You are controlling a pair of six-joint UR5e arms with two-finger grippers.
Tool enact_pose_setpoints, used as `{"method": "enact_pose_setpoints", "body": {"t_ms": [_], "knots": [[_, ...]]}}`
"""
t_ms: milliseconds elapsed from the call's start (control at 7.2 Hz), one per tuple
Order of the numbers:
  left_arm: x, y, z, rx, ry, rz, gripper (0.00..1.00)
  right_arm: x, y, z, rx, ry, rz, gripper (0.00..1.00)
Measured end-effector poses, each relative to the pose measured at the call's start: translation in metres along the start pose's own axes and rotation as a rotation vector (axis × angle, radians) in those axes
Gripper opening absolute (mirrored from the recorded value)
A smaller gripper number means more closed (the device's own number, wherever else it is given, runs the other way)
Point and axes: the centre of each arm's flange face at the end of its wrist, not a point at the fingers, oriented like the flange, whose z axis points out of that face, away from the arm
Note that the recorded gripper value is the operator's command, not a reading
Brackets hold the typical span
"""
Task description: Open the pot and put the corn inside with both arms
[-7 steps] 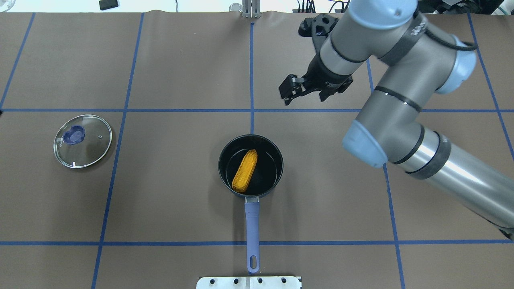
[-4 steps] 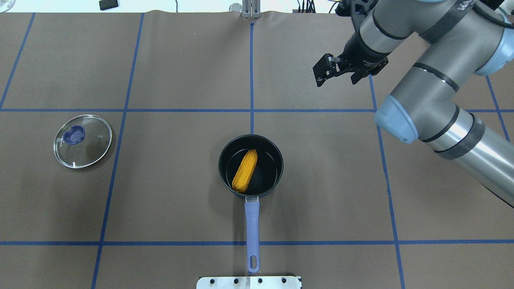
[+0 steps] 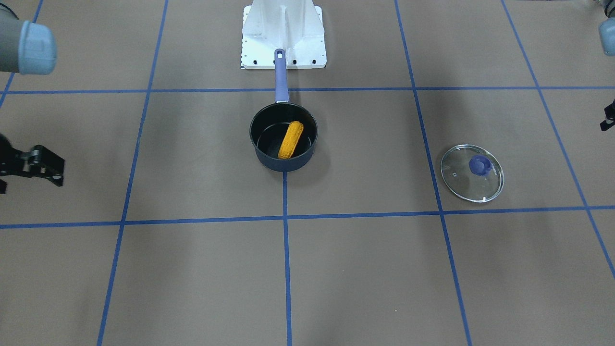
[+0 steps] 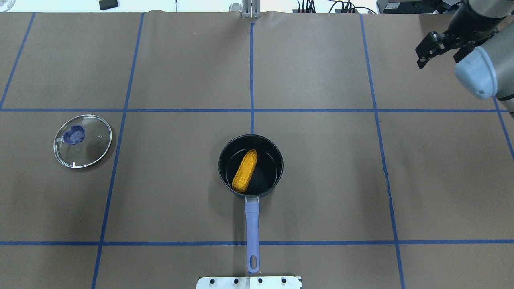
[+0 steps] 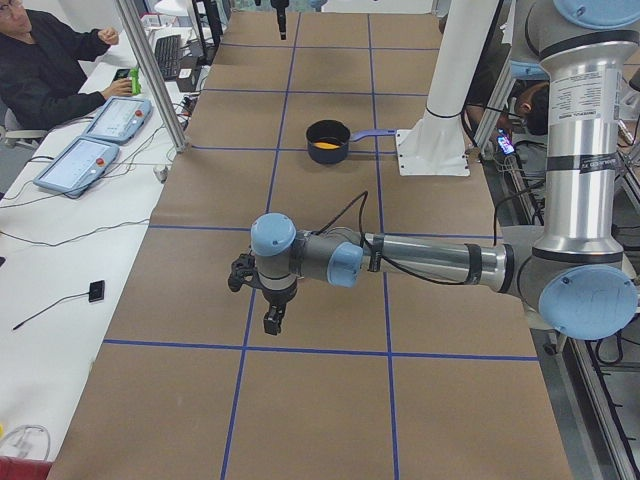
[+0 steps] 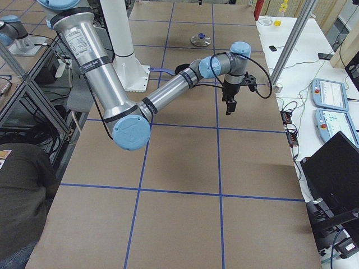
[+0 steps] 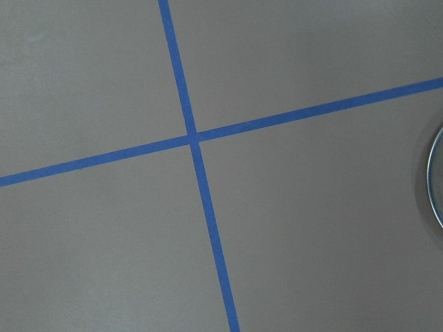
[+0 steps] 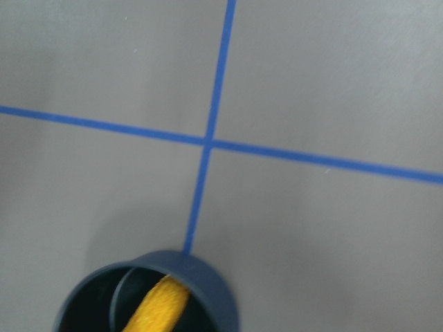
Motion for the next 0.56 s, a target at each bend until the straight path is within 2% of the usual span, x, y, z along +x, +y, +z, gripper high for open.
{"method": "enact_pose_setpoints", "body": {"t_ms": [139, 278, 417, 556], "knots": [[-0.001, 0.001, 0.001, -0.002, 0.0, -0.002, 0.99, 0.046, 0.013, 0.007, -0.038, -0.021, 0.031, 1.0], [-0.002, 0.001, 0.002, -0.003, -0.001, -0.003, 0.99, 0.098, 0.034, 0.022, -0.076, -0.075, 0.088, 1.0], [-0.003, 0.002, 0.003, -0.005, -0.001, -0.005, 0.99, 0.148, 0.059, 0.041, -0.091, -0.11, 0.101, 1.0], [-0.004, 0.002, 0.004, -0.007, -0.002, -0.008, 0.99, 0.19, 0.081, 0.057, -0.082, -0.124, 0.073, 1.0]]}}
